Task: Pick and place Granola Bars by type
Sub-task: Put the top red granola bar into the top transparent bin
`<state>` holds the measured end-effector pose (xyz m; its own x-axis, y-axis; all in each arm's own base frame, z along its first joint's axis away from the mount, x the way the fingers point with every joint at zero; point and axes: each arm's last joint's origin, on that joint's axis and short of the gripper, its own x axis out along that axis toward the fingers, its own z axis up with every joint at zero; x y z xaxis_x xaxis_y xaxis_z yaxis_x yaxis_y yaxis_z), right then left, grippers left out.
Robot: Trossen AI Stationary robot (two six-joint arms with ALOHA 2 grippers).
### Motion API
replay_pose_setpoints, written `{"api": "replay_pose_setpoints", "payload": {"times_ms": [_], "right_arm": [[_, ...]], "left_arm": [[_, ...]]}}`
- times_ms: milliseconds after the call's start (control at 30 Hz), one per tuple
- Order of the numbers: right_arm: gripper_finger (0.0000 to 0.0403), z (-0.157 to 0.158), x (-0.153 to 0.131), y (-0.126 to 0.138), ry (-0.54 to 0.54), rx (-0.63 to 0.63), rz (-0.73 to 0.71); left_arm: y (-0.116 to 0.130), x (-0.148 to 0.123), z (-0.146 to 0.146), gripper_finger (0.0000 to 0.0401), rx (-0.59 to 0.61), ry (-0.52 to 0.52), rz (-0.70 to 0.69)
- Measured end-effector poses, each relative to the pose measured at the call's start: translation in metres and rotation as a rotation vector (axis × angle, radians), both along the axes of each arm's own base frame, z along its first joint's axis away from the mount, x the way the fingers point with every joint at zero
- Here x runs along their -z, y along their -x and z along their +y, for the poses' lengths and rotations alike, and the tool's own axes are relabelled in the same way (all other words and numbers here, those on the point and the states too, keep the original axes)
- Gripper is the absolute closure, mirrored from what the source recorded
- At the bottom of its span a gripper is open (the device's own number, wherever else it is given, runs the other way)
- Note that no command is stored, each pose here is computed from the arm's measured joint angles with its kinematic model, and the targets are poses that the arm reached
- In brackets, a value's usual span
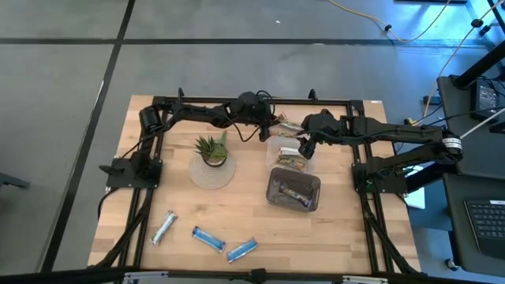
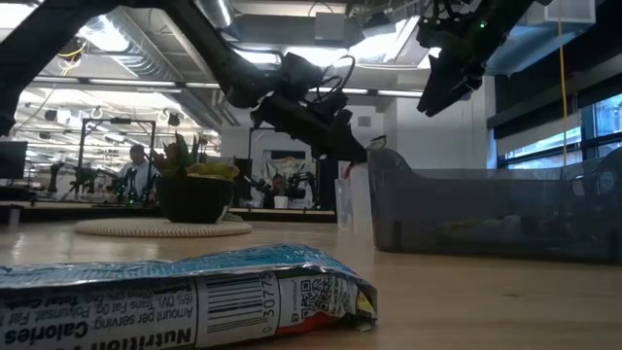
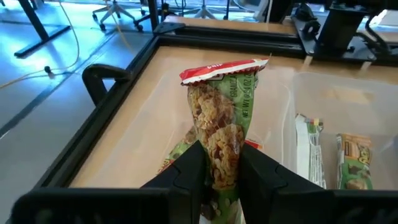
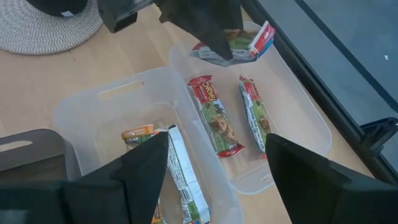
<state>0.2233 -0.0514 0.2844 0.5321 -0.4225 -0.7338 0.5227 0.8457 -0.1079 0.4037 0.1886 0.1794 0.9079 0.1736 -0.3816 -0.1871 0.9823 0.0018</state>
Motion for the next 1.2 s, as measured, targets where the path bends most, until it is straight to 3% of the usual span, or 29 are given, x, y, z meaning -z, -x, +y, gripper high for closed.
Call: {"api": "replay_pose_setpoints", "payload": {"times_ms": [733,1200], "right_arm": [[0.0131,0.0001,0.0000,0.0000,0.001,-0.003,0.001],[0.0131,0.0001,0.0000,0.0000,0.001,-0.003,0.001]], "left_arm": [[-0.0030,0.0022,-0.0057,0.0325,-0.048,-0.008,0.017],[-0.0045,-0.0004,-0.0100,0.0239,-0.038,-0.011,0.011]]}}
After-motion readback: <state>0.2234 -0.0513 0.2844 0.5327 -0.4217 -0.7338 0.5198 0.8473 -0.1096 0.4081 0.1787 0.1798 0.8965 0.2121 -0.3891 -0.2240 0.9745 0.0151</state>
